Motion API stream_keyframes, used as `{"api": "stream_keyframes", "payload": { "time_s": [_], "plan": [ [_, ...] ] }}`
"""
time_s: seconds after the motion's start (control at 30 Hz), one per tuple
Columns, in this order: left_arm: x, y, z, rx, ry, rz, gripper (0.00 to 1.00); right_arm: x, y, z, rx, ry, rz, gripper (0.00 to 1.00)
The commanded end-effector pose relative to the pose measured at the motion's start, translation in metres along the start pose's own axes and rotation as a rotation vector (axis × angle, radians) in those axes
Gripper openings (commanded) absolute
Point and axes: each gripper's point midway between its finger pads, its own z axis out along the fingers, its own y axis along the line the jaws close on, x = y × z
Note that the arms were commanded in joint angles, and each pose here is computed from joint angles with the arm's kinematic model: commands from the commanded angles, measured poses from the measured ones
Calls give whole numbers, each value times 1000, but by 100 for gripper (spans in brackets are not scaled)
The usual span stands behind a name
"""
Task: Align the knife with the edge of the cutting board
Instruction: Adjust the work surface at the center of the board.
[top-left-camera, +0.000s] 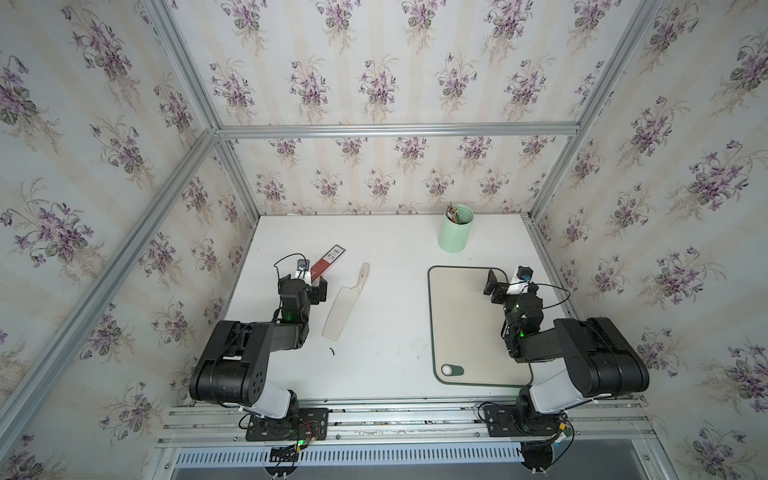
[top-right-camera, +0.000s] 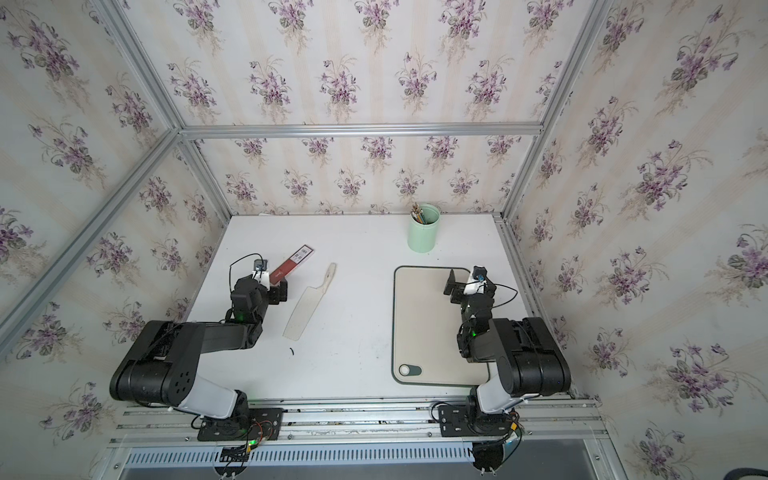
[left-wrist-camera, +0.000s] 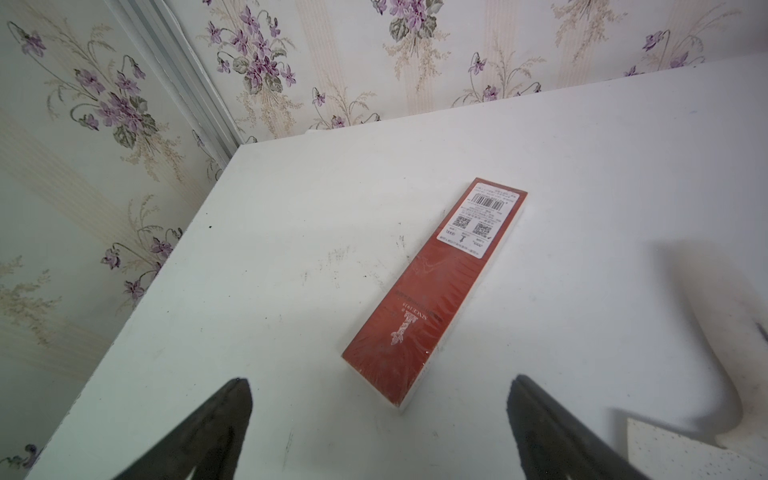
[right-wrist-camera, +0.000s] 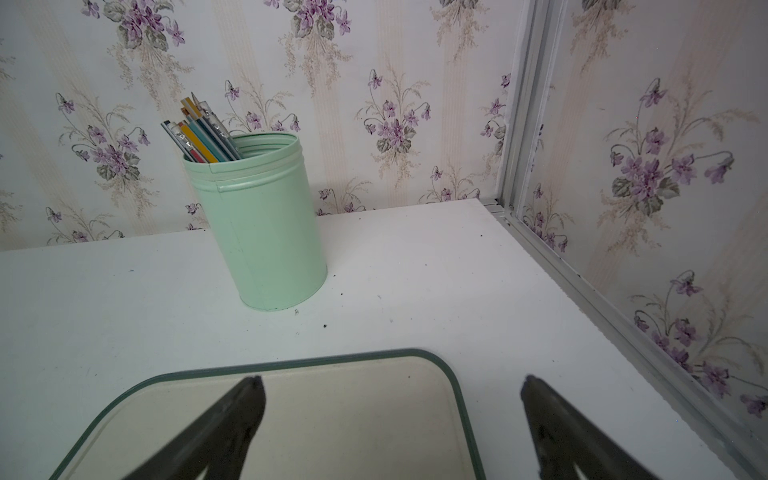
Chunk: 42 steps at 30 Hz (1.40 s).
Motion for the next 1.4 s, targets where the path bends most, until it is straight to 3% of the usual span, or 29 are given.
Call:
{"api": "stream_keyframes", "payload": {
  "time_s": [0.0,0.07,0.17,0.23,0.27,0.37,0.47,0.57,0.73,0.83,0.9,0.97,1.07,1.37],
  "plan": [
    [-3,1,1,0,-10,-5,99,-12,-14,-7,118,-44,23,100],
    [-3,0,1,2,-11,-3,99,-26,-18,-25,148,-108,19,100],
    [-4,1,1,0,-12,-4,99,-43,-18,-30,171,-94,33,100],
    [-10,3,-5,-28,-49,-2,99,-45,-27,-33,221,-80,143,100],
    [-17,4,-12,-50,-71,12,99,-41,-35,-33,272,-61,236,100],
    [-54,-2,-43,-97,-73,67,99,-30,-30,-21,278,85,210,100],
    [-55,12,-66,-118,42,-263,99,-30,-11,-14,202,189,283,98],
    [-35,14,-75,-102,170,-402,99,-22,-8,-13,221,307,334,98],
    [-21,-47,-84,269,428,-494,99,24,-13,-25,292,597,425,99],
    [-21,-96,-104,528,501,-560,99,44,-23,-40,362,655,461,99],
    [-25,-132,-126,674,520,-505,99,55,-26,-47,354,669,530,99],
    [-17,-149,-141,628,556,-390,99,65,-32,-54,354,683,592,99],
    [-8,-189,-166,708,592,-302,99,75,-53,-63,453,694,588,99],
    [43,-308,-220,891,739,-14,99,96,-72,-80,571,749,642,100]
  ]
}}
